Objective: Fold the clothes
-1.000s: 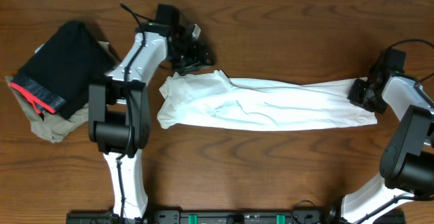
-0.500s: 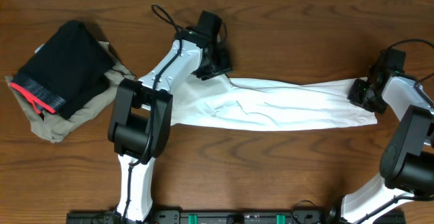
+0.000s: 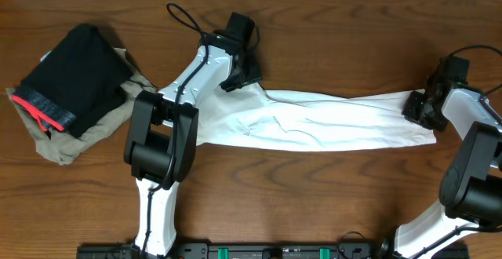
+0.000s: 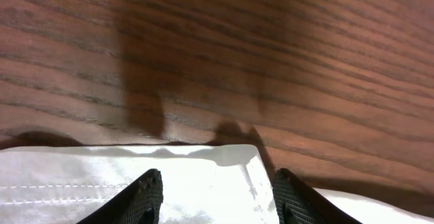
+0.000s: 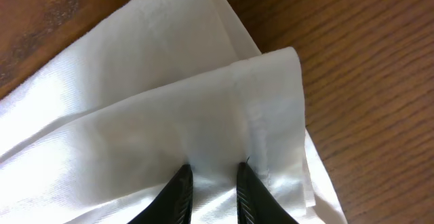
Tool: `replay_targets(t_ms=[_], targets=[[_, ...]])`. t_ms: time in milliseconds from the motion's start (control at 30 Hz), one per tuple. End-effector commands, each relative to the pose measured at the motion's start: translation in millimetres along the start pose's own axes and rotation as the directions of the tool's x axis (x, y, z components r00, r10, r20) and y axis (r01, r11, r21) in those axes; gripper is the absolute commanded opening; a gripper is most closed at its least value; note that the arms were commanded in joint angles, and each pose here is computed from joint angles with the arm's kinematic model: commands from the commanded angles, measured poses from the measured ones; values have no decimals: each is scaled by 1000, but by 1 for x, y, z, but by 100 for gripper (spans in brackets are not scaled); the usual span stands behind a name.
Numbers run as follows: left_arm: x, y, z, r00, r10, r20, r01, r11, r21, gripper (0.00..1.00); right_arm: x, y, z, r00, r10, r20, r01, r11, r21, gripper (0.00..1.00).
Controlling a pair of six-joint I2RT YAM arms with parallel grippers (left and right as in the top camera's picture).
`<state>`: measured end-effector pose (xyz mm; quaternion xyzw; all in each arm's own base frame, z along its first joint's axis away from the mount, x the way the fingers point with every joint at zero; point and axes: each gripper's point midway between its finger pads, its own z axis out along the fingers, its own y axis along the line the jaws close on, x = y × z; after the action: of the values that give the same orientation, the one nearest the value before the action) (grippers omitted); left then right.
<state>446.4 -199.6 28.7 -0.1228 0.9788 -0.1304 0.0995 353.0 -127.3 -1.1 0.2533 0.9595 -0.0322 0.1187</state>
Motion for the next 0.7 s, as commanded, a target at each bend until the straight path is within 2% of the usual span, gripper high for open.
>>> replay_targets(t_ms=[0, 267, 333, 467, 600, 667], targets=[[-1, 4, 9, 1000, -10, -3, 10, 1000, -18, 55, 20, 0, 13, 998, 1, -60, -1, 1000, -1, 21], [8, 4, 22, 999, -10, -42, 9, 1000, -16, 52, 20, 0, 13, 998, 1, -60, -1, 1000, -1, 21], [8, 4, 22, 999, -9, -41, 8, 1000, -17, 44, 20, 0, 13, 998, 1, -60, -1, 1000, -1, 21], [8, 4, 22, 999, -8, -41, 8, 1000, -17, 22, 20, 0, 13, 998, 1, -61, -1, 1000, -1, 21], [8, 4, 22, 999, -5, -41, 4, 1000, -16, 9, 20, 0, 14, 998, 1, -61, -1, 1000, -1, 21], [8, 4, 22, 999, -4, -41, 4, 1000, -15, 6, 20, 0, 13, 998, 1, -61, -1, 1000, -1, 21]])
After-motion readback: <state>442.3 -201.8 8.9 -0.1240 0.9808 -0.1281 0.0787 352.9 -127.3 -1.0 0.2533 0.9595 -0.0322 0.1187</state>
